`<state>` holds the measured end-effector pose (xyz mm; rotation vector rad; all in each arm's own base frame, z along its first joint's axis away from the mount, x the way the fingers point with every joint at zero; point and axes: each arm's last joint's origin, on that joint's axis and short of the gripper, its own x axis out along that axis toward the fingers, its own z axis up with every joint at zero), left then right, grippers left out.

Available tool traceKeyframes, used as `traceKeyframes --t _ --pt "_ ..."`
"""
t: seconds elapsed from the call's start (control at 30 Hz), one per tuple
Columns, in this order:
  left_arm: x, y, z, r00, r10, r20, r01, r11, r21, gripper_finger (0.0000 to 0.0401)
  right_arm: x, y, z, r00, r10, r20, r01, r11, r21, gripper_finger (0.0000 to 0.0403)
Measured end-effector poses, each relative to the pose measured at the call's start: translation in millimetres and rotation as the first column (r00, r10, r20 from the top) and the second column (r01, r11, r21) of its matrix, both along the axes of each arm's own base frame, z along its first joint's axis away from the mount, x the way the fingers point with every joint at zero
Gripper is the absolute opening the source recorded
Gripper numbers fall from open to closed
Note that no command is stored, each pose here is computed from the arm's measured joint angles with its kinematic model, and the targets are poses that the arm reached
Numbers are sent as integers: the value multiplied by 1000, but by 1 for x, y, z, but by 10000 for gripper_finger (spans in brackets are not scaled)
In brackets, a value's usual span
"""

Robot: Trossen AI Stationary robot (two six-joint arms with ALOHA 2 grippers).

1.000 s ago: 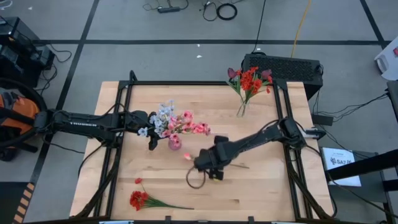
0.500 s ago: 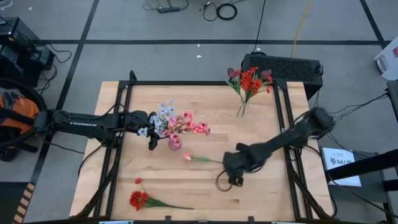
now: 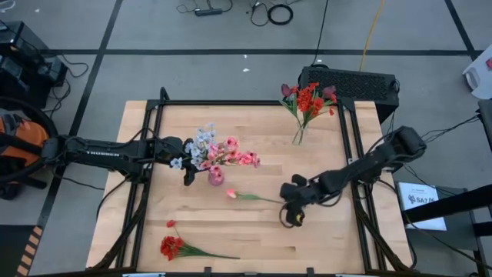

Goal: Sort flowers into vase by color
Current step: Put the pink flower into the purple vase

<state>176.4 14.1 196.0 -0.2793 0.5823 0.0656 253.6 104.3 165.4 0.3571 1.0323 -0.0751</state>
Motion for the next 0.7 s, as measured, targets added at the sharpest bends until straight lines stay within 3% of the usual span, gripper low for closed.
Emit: traceKeyframes --t 0.13,0.3,0.43,0.53,0.6,0.7 --pt "0 0 0 1000 0 0 0 1000 -1 134 20 8 -9 995 36 -90 -41 997 -63 119" --pt "0 0 0 1000 0 5 0 1000 0 134 34 8 -27 964 -27 -266 -2 994 -109 95" --pt "0 0 1 1000 0 7 0 1000 0 134 41 9 -39 952 -31 -303 7 997 -78 76" --pt "0 0 1 1000 0 7 0 1000 0 134 43 8 -43 942 -47 -333 39 999 -30 36" --pt "0 0 1 1000 0 7 0 1000 0 134 43 9 -43 940 -72 -334 71 997 -16 11" --pt "0 0 1 1000 0 7 0 1000 0 134 40 14 -32 941 -144 -305 154 988 11 4"
